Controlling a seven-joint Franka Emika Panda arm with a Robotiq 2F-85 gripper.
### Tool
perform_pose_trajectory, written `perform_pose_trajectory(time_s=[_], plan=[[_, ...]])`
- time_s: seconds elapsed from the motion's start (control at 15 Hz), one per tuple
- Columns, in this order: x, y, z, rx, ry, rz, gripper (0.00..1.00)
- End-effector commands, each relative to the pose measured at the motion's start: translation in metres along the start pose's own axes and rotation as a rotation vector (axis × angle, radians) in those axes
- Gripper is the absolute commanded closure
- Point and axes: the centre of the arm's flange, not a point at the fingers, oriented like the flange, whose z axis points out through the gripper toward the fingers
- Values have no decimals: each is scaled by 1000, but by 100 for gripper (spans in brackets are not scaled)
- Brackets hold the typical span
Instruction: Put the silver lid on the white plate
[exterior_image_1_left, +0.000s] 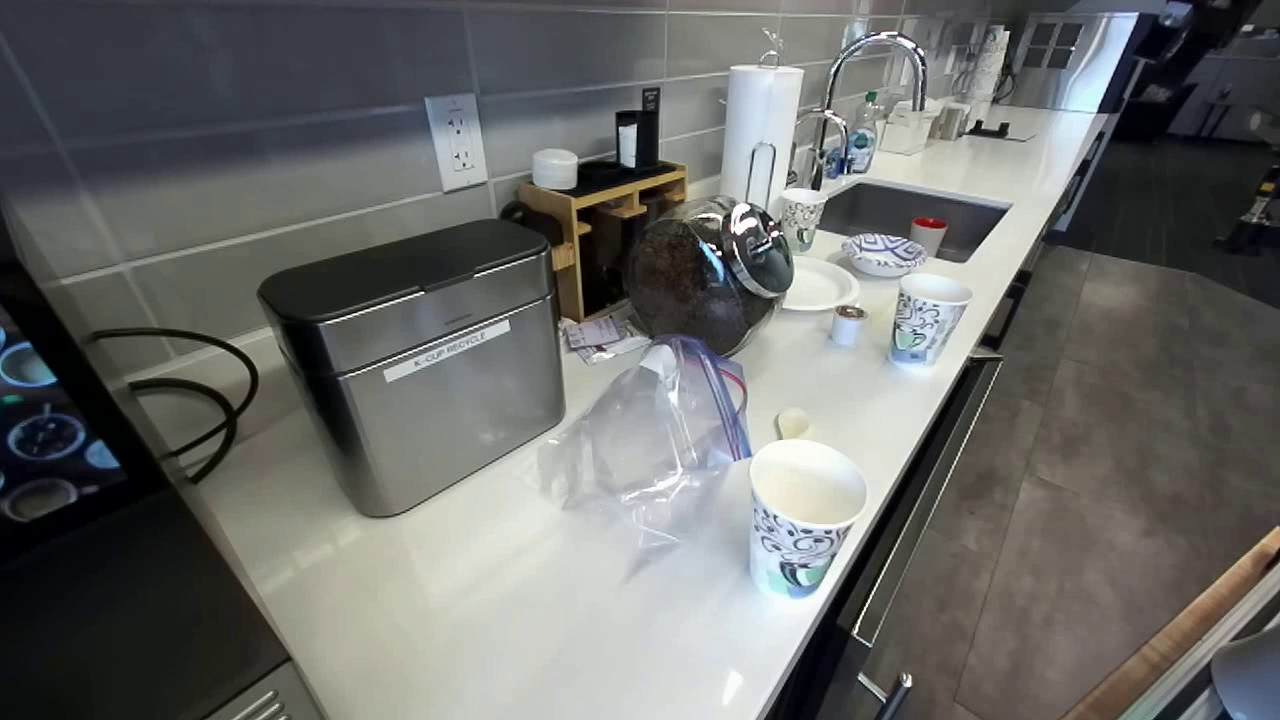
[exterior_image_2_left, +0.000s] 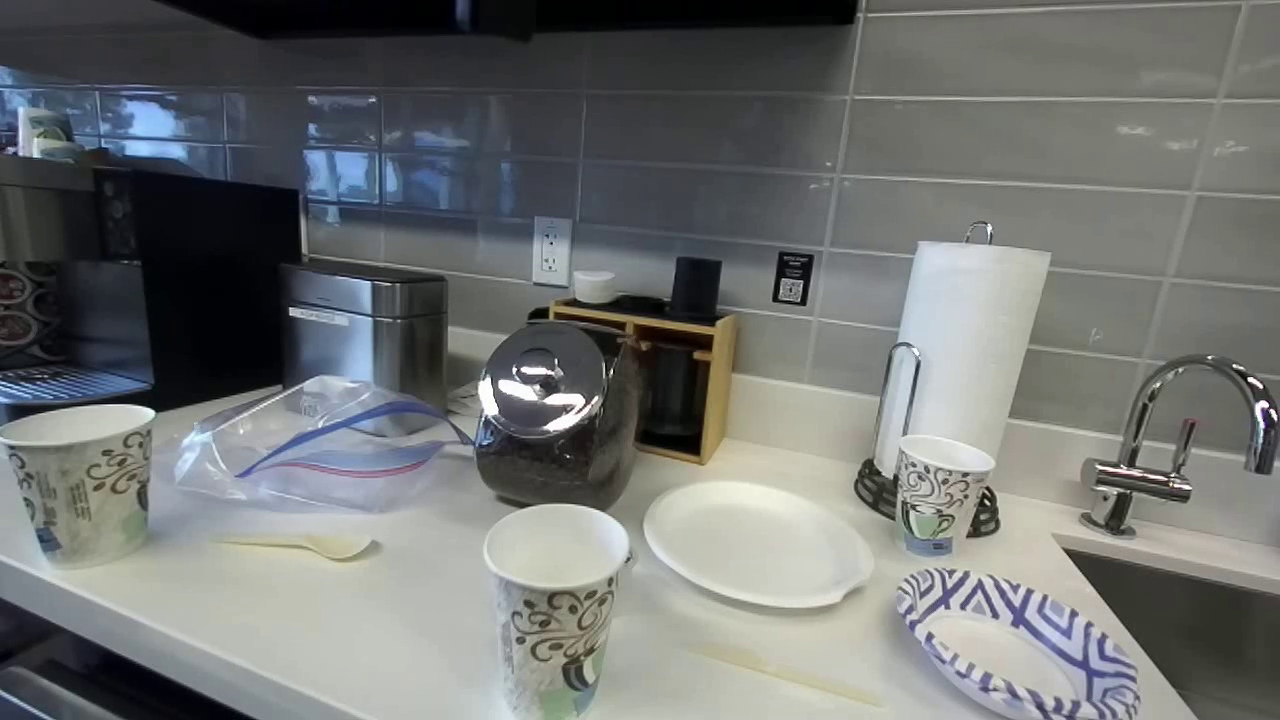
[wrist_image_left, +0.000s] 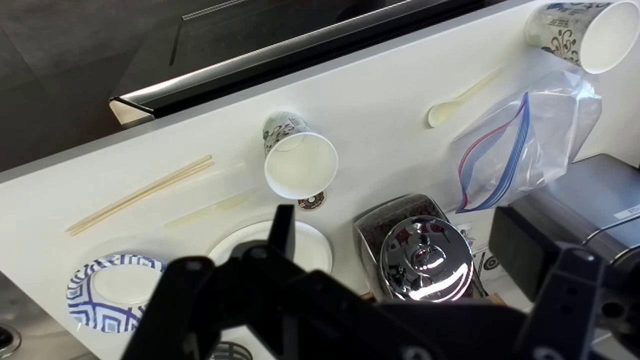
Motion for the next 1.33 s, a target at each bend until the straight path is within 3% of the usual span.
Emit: perform_pose_trajectory(time_s=[0.0, 0.33, 0.47, 0.8, 1.27], plan=[[0, 0, 0, 0, 0, 0, 0], [0, 0, 0, 0, 0, 0, 0], [23, -7, 12, -42, -2, -42, 0], [71, -47, 40, -131, 48, -181, 0], [93, -102, 105, -117, 0, -300, 0]])
